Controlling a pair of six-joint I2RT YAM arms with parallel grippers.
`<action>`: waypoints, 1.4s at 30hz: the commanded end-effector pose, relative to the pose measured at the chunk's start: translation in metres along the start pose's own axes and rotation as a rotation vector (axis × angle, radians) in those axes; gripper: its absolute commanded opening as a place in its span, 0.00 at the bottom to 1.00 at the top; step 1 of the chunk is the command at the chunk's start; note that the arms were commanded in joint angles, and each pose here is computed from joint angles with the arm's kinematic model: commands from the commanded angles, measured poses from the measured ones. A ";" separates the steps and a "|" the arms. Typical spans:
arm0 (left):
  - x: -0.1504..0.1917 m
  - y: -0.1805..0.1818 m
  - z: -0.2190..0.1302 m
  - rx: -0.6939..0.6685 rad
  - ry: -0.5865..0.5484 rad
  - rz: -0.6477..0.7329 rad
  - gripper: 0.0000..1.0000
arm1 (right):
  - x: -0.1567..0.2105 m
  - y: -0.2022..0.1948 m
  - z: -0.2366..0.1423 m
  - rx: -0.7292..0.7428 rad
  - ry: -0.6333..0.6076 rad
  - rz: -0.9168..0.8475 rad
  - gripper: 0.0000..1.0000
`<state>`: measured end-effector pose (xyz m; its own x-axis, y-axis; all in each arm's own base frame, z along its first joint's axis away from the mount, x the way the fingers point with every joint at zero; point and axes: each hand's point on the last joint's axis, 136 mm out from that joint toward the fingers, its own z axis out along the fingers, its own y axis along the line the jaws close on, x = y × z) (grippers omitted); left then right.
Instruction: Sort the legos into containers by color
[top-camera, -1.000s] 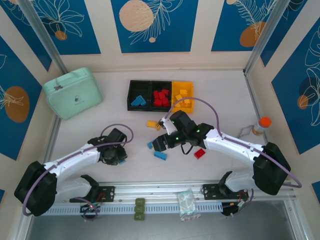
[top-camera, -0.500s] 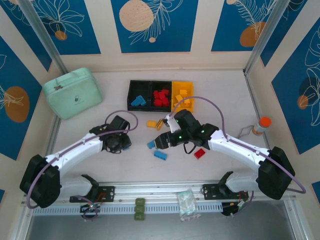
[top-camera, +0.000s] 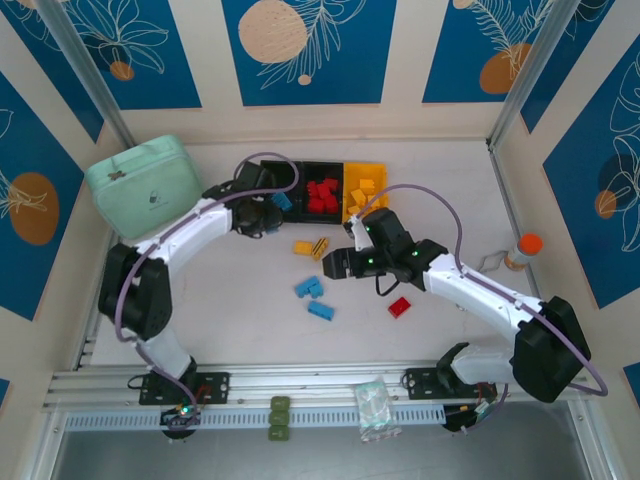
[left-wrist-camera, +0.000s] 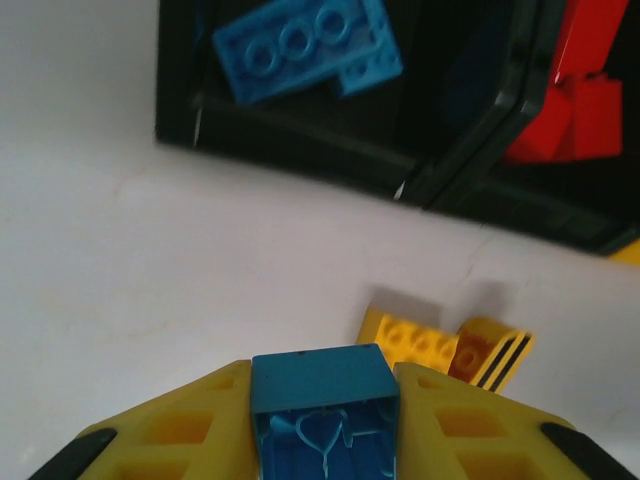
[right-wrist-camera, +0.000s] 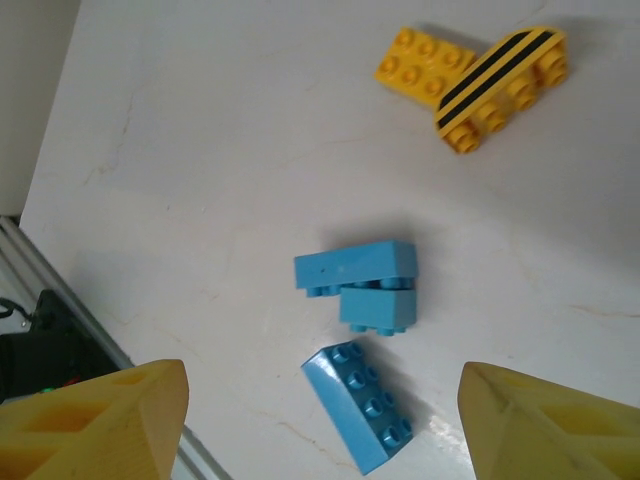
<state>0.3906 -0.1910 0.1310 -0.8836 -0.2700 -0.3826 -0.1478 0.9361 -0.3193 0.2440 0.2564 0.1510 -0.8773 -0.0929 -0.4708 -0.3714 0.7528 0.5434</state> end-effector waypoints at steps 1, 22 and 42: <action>-0.017 -0.008 0.009 0.014 0.025 0.046 0.33 | -0.024 0.002 -0.006 0.006 -0.046 0.014 0.72; -0.111 -0.035 0.083 -0.032 0.023 0.025 0.34 | -0.057 -0.018 -0.009 0.072 -0.070 0.083 0.72; -0.115 -0.061 0.027 0.061 -0.038 0.087 0.53 | -0.048 -0.028 -0.025 0.091 -0.084 0.106 0.72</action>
<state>0.5273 -0.2187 0.1080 -0.8992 -0.2304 -0.3721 -0.1260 0.9505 -0.2839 0.2974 0.2303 0.1703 -0.8798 0.0305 -0.4744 -0.2561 0.8103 0.5271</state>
